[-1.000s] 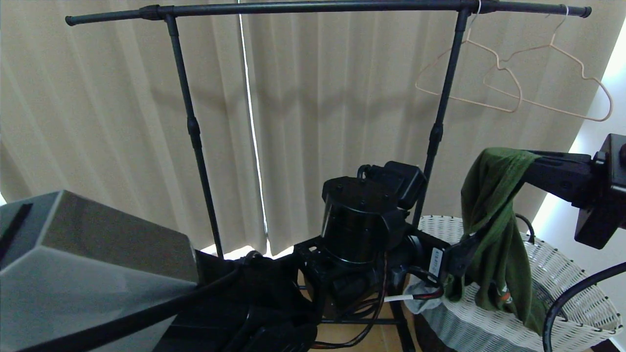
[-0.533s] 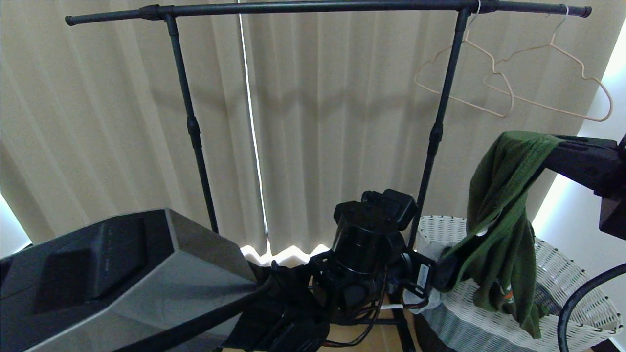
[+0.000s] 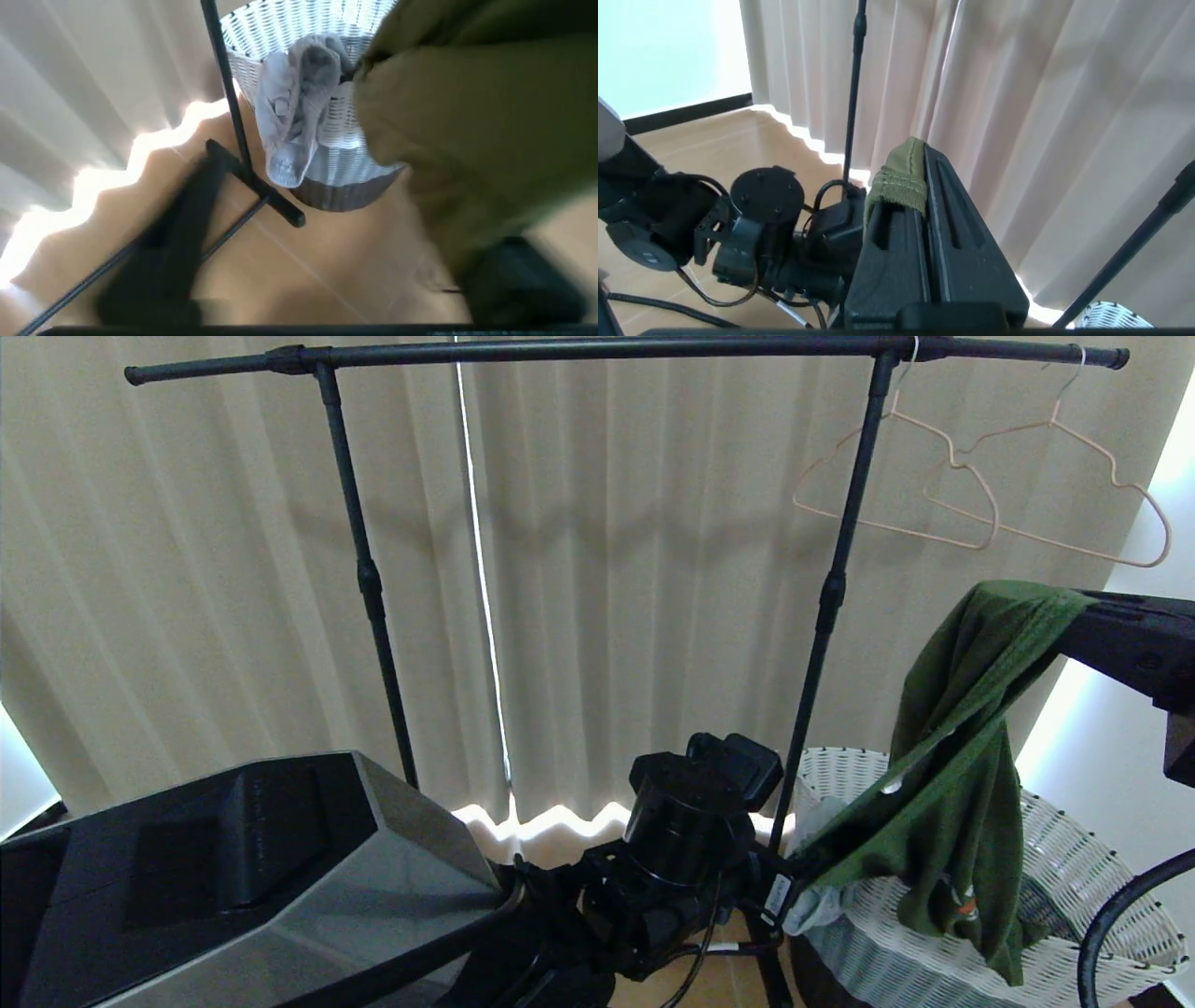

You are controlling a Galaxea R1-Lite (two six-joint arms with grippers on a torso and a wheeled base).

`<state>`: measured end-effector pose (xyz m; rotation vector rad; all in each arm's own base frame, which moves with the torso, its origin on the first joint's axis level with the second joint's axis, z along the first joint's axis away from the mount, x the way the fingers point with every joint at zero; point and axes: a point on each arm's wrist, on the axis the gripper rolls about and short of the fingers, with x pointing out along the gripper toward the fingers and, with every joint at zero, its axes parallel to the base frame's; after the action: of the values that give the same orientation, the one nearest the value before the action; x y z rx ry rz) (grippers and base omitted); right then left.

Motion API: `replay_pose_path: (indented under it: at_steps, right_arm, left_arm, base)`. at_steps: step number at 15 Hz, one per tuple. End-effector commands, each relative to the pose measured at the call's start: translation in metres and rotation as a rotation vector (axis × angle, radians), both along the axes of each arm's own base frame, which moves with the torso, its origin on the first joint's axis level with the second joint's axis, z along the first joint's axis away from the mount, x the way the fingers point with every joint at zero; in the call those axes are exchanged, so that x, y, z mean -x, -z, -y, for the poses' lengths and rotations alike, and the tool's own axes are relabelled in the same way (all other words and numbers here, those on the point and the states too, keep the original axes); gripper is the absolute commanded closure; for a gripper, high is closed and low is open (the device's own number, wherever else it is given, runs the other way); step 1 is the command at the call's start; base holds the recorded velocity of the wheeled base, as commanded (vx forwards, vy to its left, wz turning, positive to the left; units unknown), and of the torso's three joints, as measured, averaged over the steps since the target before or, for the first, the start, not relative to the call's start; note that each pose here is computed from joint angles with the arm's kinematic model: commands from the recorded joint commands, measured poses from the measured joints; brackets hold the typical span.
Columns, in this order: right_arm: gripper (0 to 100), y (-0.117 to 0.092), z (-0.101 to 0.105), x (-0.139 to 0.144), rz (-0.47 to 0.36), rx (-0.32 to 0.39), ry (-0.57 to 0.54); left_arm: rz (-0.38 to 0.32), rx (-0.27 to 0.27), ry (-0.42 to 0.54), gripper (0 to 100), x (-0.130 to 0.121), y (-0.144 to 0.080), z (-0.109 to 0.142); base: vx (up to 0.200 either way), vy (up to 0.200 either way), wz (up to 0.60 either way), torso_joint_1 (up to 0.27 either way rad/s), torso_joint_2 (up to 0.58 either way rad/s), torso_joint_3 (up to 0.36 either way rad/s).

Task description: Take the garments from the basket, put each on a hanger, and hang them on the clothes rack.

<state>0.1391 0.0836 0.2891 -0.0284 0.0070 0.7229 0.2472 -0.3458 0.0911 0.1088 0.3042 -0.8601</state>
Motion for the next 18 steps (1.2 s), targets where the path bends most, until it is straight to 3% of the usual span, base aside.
replay_pose_path:
  at_steps: [1,3,4,5,6,9,11,12,14,16,18]
  right_arm:
    - [100,0.0,0.0,0.0,0.0,0.001,0.0]
    - [100,-0.001,0.0,-0.001,-0.001,0.001,0.005]
    - [100,0.0,0.001,-0.003,-0.005,0.004,0.013]
    - [100,0.002,0.002,-0.004,-0.009,0.006,0.02]
    - [100,0.007,0.005,-0.007,-0.03,0.016,0.051]
    - [100,0.012,0.013,-0.011,-0.037,0.019,0.1]
    - [100,0.011,0.014,-0.011,-0.034,0.018,0.105]
    - [100,0.003,0.014,-0.011,-0.007,0.006,0.106]
    - [100,-0.006,0.014,-0.011,0.018,-0.006,0.105]
    - [100,-0.009,0.015,-0.009,0.029,-0.012,0.105]
    - [100,-0.009,0.014,-0.011,0.027,-0.011,0.103]
  left_arm:
    - [0.021,0.01,0.002,100,0.002,-0.01,-0.003]
    - [0.071,0.022,0.006,100,0.007,-0.016,-0.007]
    - [0.157,0.037,0.014,100,0.012,-0.024,-0.015]
    - [0.187,0.03,0.017,100,0.014,-0.027,-0.021]
    - [0.233,0.019,0.02,100,0.029,-0.053,-0.045]
    - [0.219,0.019,0.015,100,0.07,-0.12,-0.104]
    - [0.219,0.019,0.015,100,0.077,-0.13,-0.113]
    - [0.234,0.037,0.013,100,0.102,-0.17,-0.148]
    - [0.229,0.013,-0.045,100,0.108,-0.193,-0.168]
    - [0.198,-0.067,-0.168,100,0.101,-0.2,-0.181]
    - [0.21,-0.071,-0.224,100,0.098,-0.213,-0.182]
  base:
    - [0.0,0.0,0.0,0.0,0.0,0.0]
    - [0.0,0.0,0.0,0.0,0.0,0.0]
    - [0.0,0.0,0.0,0.0,0.0,0.0]
    - [0.0,0.0,0.0,0.0,0.0,0.0]
    - [0.0,0.0,0.0,0.0,0.0,0.0]
    - [0.0,0.0,0.0,0.0,0.0,0.0]
    - [0.0,0.0,0.0,0.0,0.0,0.0]
    - [0.0,0.0,0.0,0.0,0.0,0.0]
    - [0.0,0.0,0.0,0.0,0.0,0.0]
    - [0.0,0.0,0.0,0.0,0.0,0.0]
    - [0.0,0.0,0.0,0.0,0.0,0.0]
